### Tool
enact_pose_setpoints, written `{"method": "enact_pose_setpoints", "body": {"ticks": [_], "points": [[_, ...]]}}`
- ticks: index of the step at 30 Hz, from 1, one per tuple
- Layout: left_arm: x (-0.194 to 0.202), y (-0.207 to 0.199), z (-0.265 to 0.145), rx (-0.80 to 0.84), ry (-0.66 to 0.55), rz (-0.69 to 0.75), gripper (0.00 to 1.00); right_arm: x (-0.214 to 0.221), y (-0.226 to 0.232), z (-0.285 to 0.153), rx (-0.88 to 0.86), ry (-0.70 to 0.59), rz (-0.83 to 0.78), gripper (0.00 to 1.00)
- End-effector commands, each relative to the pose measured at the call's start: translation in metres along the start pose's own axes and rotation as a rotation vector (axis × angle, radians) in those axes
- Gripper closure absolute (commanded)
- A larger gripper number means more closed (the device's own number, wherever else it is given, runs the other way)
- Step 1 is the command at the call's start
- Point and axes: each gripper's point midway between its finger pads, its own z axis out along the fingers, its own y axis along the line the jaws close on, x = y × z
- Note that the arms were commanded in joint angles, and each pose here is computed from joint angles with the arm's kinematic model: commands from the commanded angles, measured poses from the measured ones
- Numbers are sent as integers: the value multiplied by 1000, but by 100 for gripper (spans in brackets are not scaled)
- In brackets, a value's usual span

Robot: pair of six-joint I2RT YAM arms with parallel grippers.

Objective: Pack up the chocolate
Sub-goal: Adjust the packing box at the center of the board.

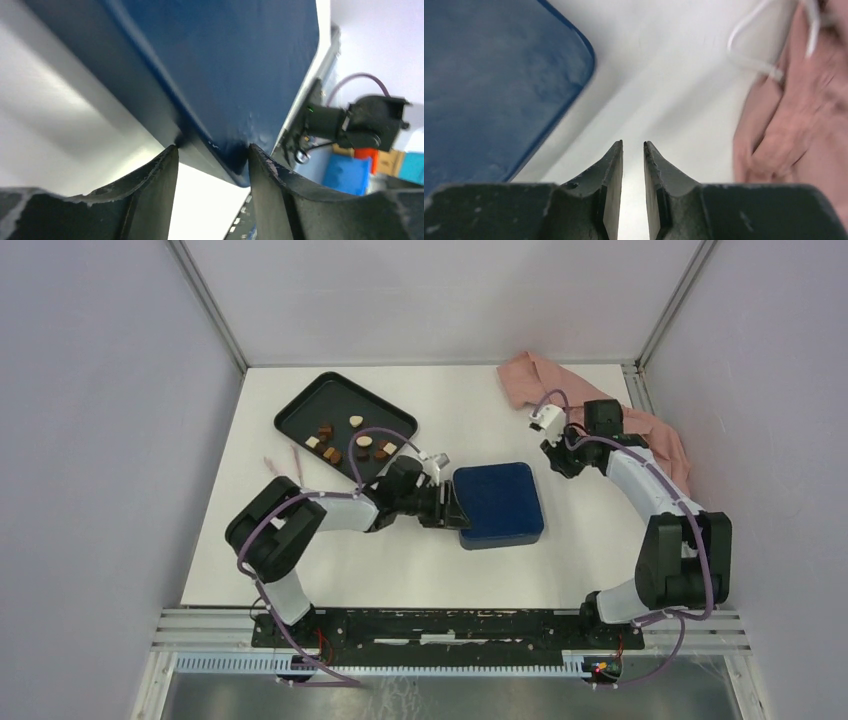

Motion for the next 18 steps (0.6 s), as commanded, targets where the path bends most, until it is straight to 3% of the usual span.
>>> {"method": "enact_pose_setpoints", "body": {"ticks": [1, 5, 8, 13, 18], "points": [[38, -53, 25, 184, 63, -50, 39, 41, -12, 5, 37, 73, 85, 73], [45, -84, 28, 254, 52, -38, 38, 77, -22, -3, 73, 141, 143, 73], [34, -86, 14, 209, -13, 0, 32, 84, 9, 6, -71, 119, 159, 73], [-1, -81, -39, -26, -184, 148, 22, 66, 49, 23, -300, 60, 143, 73], [-19, -36, -121, -398, -364, 205, 19, 16, 85, 45, -497, 2, 60, 72]]}}
